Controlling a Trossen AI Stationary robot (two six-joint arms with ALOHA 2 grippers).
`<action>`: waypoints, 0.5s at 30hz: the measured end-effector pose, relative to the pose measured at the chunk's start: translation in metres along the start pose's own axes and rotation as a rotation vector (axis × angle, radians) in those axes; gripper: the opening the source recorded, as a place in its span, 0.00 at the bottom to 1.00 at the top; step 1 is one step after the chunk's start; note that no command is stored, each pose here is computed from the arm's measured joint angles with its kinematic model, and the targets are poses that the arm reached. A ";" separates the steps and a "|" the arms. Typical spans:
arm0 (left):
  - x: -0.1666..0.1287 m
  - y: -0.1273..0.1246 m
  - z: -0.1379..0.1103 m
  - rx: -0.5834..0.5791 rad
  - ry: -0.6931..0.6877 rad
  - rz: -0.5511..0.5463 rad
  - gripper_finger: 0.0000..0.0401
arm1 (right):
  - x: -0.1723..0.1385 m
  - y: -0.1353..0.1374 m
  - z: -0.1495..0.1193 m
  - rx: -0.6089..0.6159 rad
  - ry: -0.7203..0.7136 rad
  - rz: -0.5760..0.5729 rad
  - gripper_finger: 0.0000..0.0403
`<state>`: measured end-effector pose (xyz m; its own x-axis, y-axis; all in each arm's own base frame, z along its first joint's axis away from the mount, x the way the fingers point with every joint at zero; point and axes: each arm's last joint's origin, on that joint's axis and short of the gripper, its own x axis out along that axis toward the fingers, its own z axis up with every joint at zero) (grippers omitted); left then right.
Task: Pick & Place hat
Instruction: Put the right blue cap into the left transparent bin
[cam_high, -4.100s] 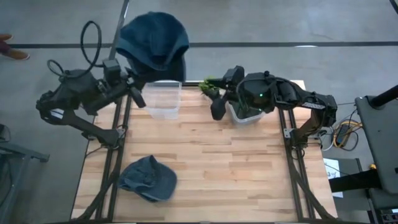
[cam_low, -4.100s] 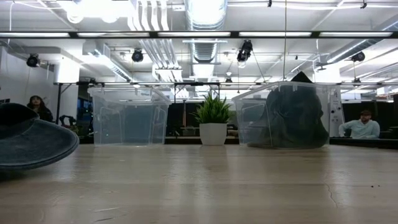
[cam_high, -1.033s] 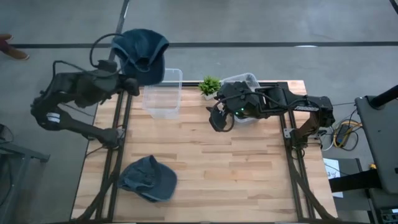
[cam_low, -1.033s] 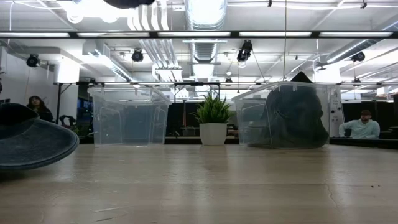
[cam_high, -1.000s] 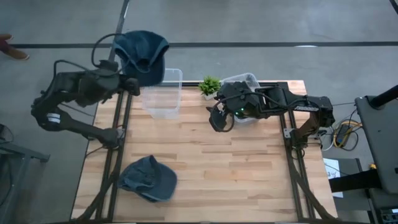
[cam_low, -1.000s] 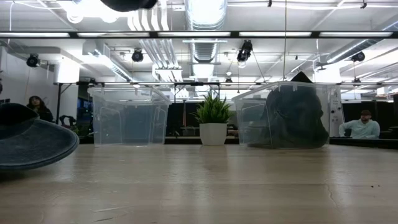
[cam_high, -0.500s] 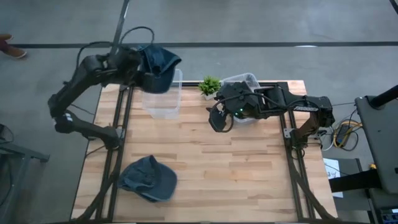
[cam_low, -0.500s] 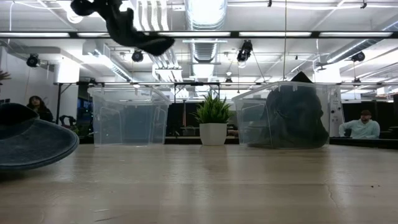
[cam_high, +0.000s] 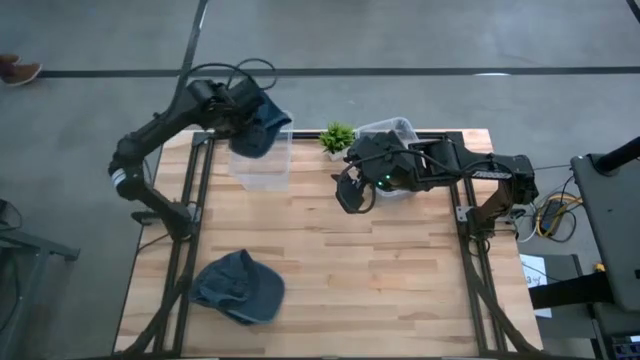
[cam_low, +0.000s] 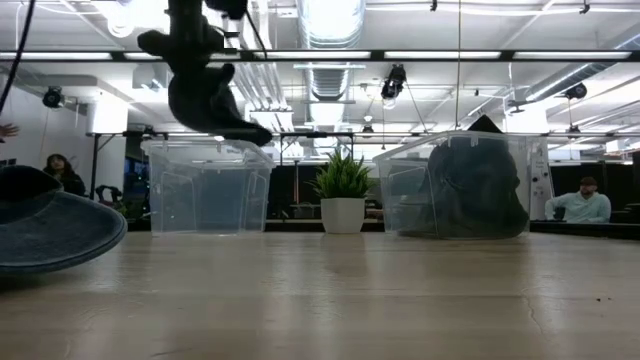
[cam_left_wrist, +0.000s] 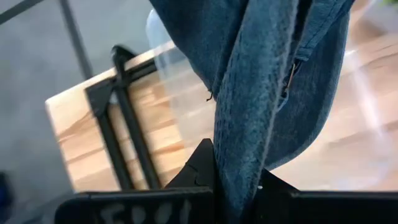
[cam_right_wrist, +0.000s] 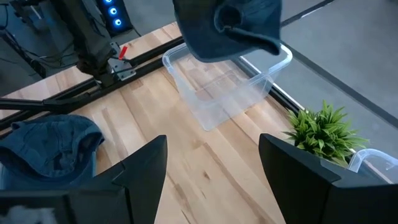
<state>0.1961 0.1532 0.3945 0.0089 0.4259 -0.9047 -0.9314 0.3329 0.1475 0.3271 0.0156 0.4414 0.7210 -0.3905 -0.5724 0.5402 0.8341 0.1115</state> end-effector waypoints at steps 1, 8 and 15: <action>0.004 -0.002 0.001 0.008 0.019 0.019 0.01 | 0.000 0.000 0.000 0.000 0.000 0.000 0.62; 0.027 -0.016 0.010 0.043 0.089 0.065 0.01 | 0.000 0.000 0.000 -0.004 0.001 0.002 0.62; 0.046 -0.026 0.016 0.095 0.144 0.089 0.01 | 0.000 0.000 0.000 -0.011 0.001 0.002 0.62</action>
<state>0.2271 0.1775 0.3557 -0.1306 0.3350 -0.9331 -0.8874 0.3802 0.2607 0.3271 0.0156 0.4414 0.7216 -0.3884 -0.5731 0.5339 0.8392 0.1036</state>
